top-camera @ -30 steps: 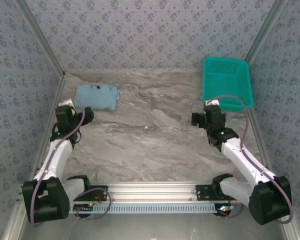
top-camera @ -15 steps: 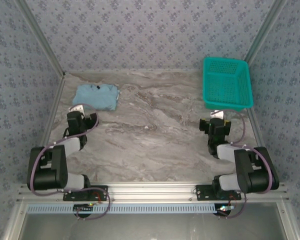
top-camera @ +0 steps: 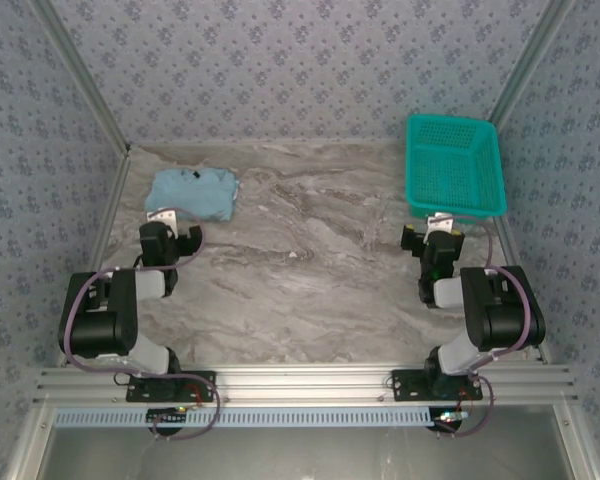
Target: Fold the inside-out t-shirt
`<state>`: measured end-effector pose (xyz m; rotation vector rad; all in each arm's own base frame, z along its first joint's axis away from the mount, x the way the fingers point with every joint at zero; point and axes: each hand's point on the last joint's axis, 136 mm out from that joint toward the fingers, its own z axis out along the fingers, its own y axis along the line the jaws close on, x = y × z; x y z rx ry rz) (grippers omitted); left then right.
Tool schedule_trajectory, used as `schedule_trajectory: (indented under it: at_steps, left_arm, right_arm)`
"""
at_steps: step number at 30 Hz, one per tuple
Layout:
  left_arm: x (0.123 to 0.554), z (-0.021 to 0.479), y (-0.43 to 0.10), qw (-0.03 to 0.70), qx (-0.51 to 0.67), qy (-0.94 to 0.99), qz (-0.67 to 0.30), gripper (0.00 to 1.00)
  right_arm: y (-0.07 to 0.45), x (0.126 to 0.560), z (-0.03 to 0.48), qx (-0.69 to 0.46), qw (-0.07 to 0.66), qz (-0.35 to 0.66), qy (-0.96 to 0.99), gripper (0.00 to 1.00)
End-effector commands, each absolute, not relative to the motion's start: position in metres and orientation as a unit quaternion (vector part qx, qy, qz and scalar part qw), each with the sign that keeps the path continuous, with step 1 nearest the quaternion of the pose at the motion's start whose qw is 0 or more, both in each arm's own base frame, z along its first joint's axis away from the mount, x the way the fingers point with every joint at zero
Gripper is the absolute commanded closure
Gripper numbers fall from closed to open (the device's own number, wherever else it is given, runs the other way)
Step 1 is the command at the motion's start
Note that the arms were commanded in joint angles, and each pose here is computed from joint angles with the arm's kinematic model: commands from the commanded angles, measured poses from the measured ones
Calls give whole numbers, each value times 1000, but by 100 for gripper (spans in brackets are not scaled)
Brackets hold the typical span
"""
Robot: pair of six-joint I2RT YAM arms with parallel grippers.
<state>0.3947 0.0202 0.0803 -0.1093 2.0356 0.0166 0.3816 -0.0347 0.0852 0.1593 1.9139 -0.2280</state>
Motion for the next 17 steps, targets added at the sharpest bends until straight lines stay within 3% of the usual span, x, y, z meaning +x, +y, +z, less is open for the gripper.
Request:
schedule_trajectory:
  at_steps: [1, 17]
  left_arm:
    - [401, 93, 17, 545, -34, 838, 3, 2]
    - [401, 92, 17, 544, -34, 838, 3, 3]
  right_arm:
    - [-39, 383, 88, 75, 569, -102, 813, 0]
    - [-33, 383, 93, 61, 580, -117, 804, 0]
